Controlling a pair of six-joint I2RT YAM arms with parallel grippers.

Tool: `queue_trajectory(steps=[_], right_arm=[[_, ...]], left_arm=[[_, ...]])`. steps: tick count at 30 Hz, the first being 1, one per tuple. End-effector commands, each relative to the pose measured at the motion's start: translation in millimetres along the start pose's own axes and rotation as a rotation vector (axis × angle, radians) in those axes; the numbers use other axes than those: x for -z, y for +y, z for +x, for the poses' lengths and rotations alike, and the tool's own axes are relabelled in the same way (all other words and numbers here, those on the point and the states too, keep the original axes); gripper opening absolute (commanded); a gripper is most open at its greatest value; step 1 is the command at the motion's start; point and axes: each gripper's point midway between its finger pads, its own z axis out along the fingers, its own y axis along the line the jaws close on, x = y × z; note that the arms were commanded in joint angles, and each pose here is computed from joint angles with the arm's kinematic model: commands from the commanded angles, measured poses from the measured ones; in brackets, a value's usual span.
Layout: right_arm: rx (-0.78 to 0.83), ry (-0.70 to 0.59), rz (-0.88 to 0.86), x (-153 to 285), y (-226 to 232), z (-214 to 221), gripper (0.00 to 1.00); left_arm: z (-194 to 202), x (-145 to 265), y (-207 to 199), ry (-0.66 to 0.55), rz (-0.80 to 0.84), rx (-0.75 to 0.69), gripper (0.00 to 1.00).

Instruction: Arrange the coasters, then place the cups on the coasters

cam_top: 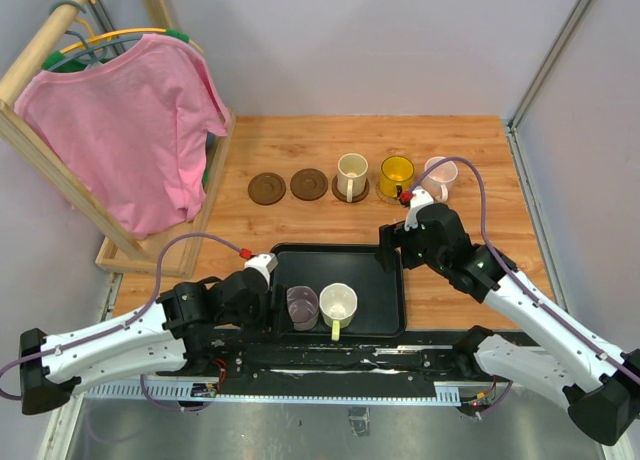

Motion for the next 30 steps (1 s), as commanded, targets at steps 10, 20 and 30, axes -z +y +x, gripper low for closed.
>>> queue_trajectory(steps=[10,20,30], right_arm=[[0.021,0.005,0.011,-2,1,3,0.86],[0.02,0.008,0.024,-3,-2,6,0.86],[0.02,0.013,0.037,-4,-6,12,0.87]], left_arm=[[9,-25,-5,0.008,-0.014,0.019,0.66],[7,-40,2,-0.007,-0.059,-0.023,0.5],[-9,-55,5,-0.094,-0.098,-0.03,0.45]])
